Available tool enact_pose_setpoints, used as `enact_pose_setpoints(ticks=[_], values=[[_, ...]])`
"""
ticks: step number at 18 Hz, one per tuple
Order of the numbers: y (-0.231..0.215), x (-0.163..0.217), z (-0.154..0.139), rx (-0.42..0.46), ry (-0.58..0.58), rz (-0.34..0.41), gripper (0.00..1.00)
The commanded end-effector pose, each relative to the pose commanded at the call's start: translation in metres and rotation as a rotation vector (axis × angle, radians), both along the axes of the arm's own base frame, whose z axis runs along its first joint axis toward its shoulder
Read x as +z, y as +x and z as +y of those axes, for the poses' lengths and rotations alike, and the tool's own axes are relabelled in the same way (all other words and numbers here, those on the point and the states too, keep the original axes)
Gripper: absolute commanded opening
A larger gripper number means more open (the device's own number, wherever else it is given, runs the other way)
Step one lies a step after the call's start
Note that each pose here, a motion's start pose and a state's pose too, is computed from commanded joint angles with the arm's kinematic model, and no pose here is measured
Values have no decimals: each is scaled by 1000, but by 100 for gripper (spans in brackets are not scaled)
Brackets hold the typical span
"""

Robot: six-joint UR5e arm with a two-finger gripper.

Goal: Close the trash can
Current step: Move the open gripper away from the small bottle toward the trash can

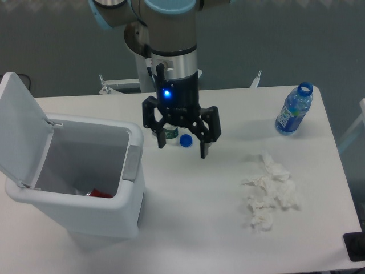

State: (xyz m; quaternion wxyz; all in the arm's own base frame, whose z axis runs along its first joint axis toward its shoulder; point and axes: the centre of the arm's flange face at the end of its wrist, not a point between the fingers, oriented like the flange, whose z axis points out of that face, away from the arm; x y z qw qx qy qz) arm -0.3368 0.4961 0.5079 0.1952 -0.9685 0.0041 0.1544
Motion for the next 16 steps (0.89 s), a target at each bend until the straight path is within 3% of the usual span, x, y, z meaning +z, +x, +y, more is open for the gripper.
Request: enact_pose_setpoints(ticks=[4,7,16], values=[[2,-2,1,-5,6,-8,100],[2,-1,4,-23,73,-69,100],[6,10,-1,51,124,-109,100]])
